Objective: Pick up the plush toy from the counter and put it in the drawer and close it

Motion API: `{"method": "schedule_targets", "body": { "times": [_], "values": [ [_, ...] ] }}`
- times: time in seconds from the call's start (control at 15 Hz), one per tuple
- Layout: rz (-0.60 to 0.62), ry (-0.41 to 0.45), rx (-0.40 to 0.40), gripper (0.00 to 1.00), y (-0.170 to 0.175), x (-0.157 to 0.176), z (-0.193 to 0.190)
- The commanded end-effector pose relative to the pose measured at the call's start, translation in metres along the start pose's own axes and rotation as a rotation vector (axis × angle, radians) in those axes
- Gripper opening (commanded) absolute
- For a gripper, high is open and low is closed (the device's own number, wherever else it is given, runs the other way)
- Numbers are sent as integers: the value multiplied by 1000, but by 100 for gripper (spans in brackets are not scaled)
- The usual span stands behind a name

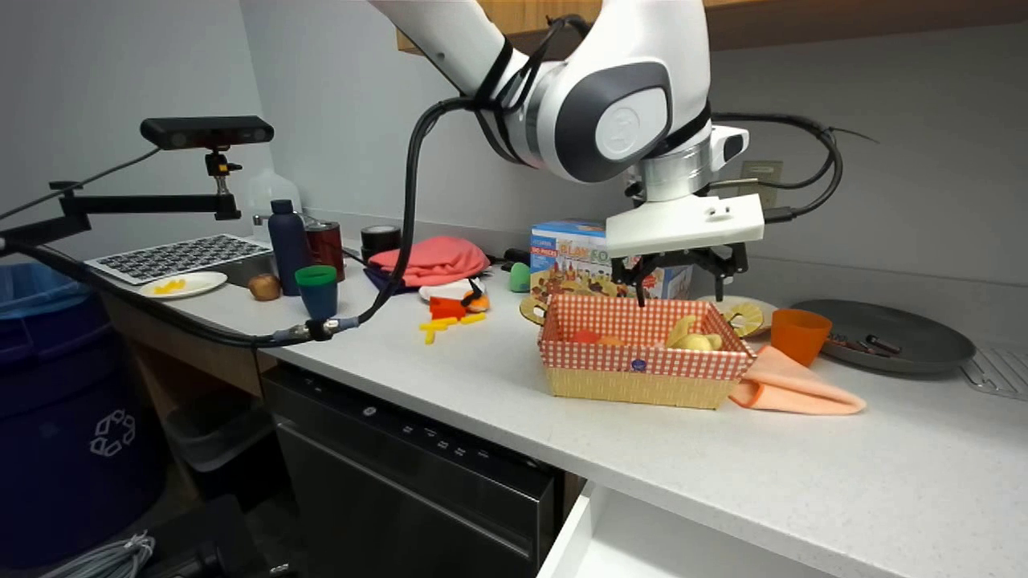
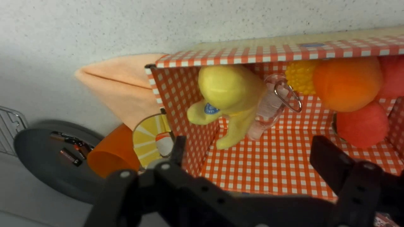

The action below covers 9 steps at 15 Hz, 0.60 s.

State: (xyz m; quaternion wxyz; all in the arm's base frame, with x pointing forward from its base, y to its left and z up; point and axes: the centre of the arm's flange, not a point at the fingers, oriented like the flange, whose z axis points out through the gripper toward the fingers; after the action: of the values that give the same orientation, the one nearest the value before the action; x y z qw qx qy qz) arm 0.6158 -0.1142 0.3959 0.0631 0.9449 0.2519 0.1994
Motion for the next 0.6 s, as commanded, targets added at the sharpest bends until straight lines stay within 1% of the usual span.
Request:
{"method": "schedule_targets", "body": {
  "times": [0.0,0.27,0.53],
  "values": [
    [-44,6,8,100,15,19,23],
    [-25,-26,28,100,23,18,50],
    [10,-53,61,100,32,5,73]
  ]
}}
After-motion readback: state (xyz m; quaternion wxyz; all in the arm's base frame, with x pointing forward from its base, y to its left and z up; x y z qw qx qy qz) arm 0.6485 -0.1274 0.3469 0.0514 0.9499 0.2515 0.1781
